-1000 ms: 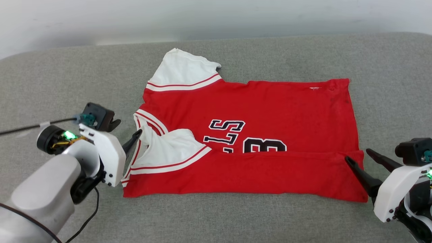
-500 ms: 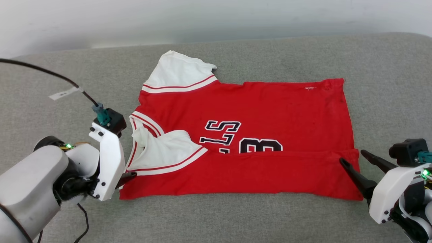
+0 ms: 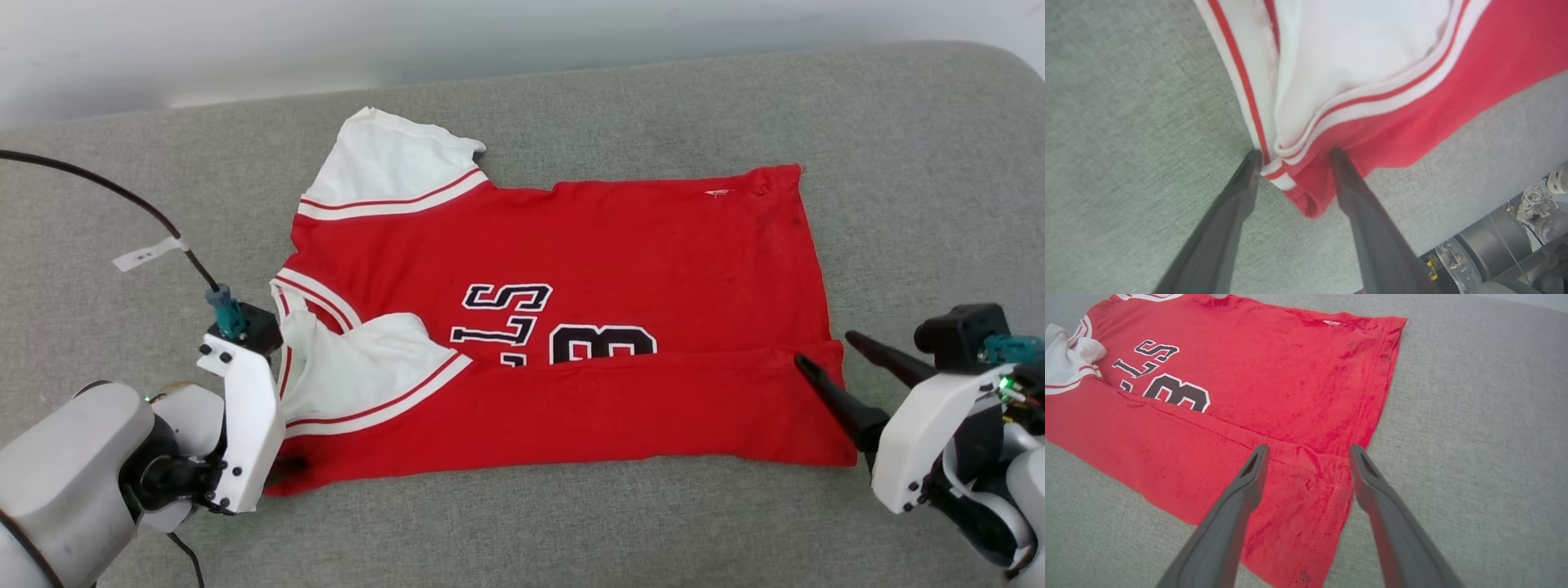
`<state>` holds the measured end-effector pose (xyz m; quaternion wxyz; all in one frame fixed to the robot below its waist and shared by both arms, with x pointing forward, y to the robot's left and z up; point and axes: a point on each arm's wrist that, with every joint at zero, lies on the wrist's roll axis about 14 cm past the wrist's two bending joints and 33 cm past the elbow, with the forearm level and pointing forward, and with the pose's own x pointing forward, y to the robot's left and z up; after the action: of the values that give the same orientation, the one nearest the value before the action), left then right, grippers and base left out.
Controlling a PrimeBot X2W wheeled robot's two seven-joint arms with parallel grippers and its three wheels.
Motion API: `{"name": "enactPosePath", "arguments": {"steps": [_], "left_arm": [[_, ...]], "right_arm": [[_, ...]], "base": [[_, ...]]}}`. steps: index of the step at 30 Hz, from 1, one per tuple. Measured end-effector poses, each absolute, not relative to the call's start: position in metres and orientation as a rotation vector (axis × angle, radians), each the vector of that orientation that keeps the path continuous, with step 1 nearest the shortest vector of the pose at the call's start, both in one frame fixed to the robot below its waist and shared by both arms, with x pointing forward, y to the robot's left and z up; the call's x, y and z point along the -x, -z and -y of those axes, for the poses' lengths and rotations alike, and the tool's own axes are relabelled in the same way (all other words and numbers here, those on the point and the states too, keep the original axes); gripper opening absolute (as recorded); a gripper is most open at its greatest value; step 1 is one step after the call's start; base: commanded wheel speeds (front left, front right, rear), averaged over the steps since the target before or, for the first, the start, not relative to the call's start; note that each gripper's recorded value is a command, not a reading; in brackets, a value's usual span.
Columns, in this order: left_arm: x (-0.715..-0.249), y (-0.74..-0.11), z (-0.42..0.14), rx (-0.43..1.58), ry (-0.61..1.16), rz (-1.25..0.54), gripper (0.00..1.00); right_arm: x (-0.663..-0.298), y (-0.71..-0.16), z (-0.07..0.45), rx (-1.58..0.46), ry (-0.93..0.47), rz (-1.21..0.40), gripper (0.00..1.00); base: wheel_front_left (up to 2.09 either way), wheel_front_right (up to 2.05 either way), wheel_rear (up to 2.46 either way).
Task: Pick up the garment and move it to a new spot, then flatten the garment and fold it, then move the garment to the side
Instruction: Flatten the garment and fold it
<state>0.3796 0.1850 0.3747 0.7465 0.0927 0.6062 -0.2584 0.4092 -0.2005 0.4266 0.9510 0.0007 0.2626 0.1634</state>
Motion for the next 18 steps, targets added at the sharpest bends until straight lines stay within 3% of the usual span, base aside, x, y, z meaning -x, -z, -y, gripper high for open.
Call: {"name": "enactPosePath", "arguments": {"steps": [9, 18], "left_arm": [[-0.373, -0.388, -0.181, -0.217, 0.600, -1.257, 0.00], [-0.374, -0.410, -0.173, -0.257, 0.659, -1.145, 0.00]], "right_arm": [[-0.426, -0.470, 0.219, 0.157, -0.358, -0.536, 1.00], [-0.387, -0.451, 0.244, 0.291, -0.391, -1.000, 1.00]], "base": [[0.00, 0.00, 0.00], [0.00, 0.00, 0.00]]}}
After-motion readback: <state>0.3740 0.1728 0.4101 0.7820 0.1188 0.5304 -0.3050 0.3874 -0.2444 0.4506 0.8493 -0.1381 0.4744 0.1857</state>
